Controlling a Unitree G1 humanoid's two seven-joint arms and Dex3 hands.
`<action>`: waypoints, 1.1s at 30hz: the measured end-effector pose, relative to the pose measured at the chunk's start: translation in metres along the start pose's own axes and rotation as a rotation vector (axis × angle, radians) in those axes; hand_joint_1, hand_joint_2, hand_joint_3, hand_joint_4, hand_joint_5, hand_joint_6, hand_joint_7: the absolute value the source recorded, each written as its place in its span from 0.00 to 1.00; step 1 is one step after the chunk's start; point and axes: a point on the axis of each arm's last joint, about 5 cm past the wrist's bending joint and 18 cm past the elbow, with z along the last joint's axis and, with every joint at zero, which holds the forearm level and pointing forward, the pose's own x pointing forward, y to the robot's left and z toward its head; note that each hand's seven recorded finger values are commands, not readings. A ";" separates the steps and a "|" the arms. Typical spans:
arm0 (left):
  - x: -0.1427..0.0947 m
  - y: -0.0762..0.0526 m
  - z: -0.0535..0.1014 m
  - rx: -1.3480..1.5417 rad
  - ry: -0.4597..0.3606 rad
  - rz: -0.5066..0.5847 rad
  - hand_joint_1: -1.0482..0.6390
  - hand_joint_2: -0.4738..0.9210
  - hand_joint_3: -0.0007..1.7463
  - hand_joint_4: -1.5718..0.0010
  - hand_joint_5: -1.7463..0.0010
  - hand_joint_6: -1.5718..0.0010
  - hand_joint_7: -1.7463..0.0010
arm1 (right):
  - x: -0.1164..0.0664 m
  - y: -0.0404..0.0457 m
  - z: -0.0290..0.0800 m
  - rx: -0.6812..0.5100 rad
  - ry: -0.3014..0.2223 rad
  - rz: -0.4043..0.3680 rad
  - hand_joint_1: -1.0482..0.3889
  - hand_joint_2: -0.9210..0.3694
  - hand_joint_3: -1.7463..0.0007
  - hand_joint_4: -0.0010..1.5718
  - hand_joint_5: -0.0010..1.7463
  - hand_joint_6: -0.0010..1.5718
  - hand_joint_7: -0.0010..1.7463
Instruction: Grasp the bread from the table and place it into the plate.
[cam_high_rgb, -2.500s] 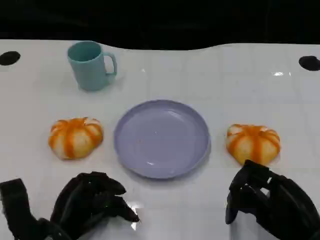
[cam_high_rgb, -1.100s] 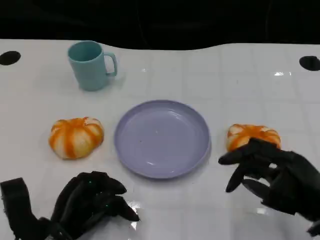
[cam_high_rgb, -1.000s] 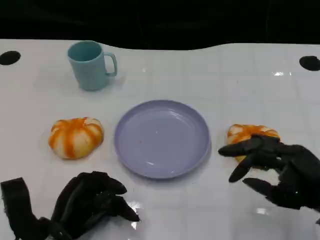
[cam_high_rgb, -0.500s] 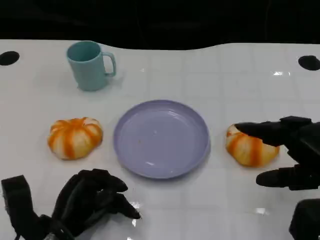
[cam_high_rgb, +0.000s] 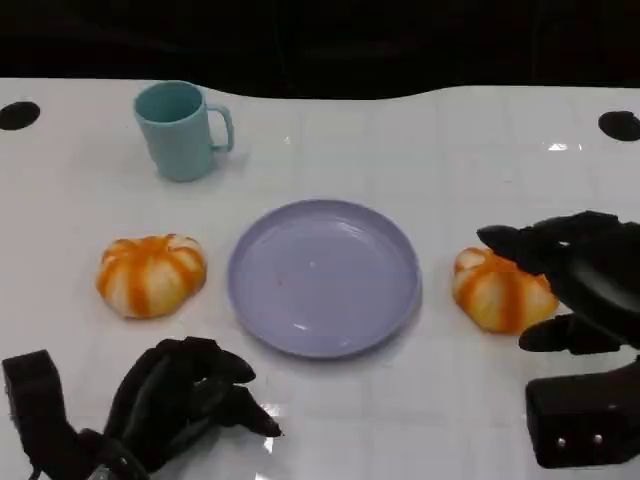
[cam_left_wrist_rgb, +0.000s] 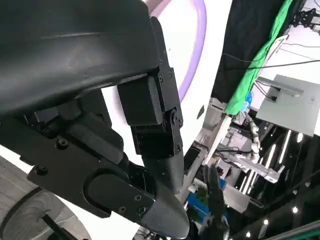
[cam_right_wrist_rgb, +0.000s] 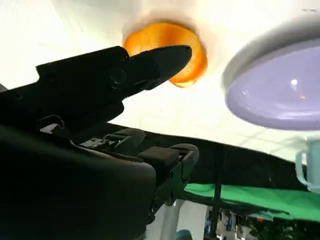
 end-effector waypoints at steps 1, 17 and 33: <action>0.000 0.000 0.000 0.000 0.000 0.000 0.02 0.88 0.00 0.00 0.82 0.00 0.95 | 0.003 0.0012 0.000 -0.007 0.003 0.006 0.23 0.04 1.00 0.22 0.04 0.16 0.00; 0.000 -0.001 0.000 -0.005 0.003 0.000 0.02 0.88 0.00 0.00 0.82 0.00 0.95 | 0.043 0.0291 0.007 -0.041 0.050 0.145 0.23 0.03 1.00 0.19 0.01 0.14 0.00; -0.002 -0.002 -0.001 0.003 0.001 0.000 0.02 0.88 0.00 0.00 0.82 0.00 0.95 | 0.064 0.0606 0.007 -0.001 0.096 0.184 0.43 0.03 1.00 0.39 0.08 0.35 0.04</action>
